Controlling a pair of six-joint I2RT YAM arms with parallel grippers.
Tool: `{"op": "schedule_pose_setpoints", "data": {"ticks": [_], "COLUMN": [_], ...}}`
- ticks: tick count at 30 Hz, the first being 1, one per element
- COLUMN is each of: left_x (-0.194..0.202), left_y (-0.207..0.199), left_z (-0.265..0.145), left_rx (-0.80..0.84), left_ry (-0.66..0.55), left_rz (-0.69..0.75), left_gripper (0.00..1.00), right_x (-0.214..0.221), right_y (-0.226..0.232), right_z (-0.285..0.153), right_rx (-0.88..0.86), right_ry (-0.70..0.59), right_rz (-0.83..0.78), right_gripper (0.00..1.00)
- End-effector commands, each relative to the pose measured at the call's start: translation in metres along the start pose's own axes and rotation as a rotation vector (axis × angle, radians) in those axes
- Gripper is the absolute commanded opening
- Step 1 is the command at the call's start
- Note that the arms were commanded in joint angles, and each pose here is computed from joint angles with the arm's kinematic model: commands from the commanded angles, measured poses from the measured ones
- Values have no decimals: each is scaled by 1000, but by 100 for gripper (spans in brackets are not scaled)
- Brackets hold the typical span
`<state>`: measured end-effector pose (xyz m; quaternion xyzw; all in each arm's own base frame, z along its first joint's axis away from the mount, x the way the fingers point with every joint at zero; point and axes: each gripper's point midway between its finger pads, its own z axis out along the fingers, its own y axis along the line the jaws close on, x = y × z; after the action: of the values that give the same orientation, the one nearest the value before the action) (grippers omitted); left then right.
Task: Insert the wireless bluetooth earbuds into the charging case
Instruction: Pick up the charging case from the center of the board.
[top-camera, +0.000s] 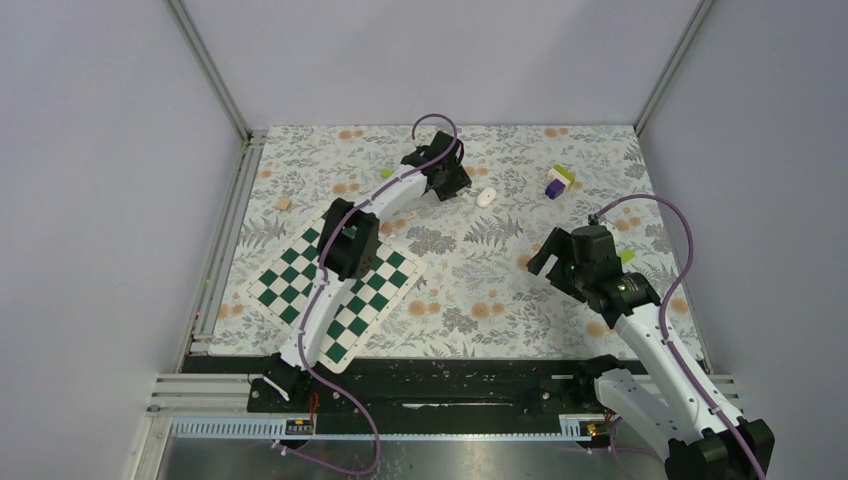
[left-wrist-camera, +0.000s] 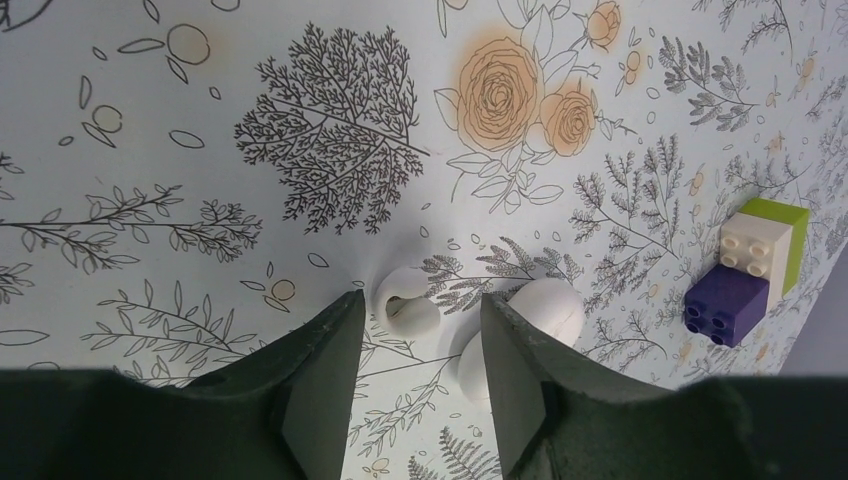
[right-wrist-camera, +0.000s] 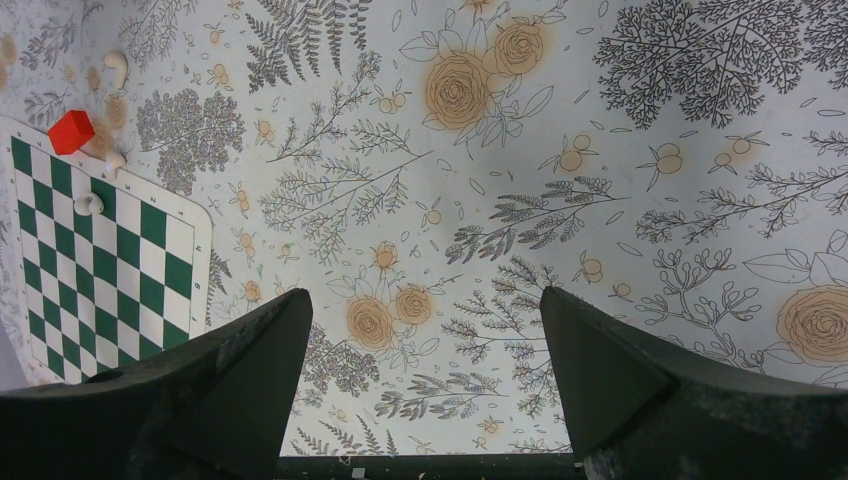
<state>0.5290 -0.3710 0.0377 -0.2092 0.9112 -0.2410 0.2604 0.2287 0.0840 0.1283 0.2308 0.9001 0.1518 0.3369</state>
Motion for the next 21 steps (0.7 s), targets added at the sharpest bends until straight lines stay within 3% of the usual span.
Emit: {"op": "schedule_pose_setpoints", "data": {"ticks": [1,11,21], "left_x": [14,18,17], "left_y": [-1,10,13], "left_z": [2,4,-4], "left_rx": [-4,-41,-45], "left_ry": [24,26,24], "left_rz": [0,15,31], "left_gripper": [46,32,26], "right_x": [-9,-8,-8], "right_y": [8,5,5], "right_z": [-5,-6,-6], "right_rx": [-27,-26,-27], "right_ry": [-23,-33,-30], "right_rz": [-7,-8,-9], "right_gripper": [92,92,93]}}
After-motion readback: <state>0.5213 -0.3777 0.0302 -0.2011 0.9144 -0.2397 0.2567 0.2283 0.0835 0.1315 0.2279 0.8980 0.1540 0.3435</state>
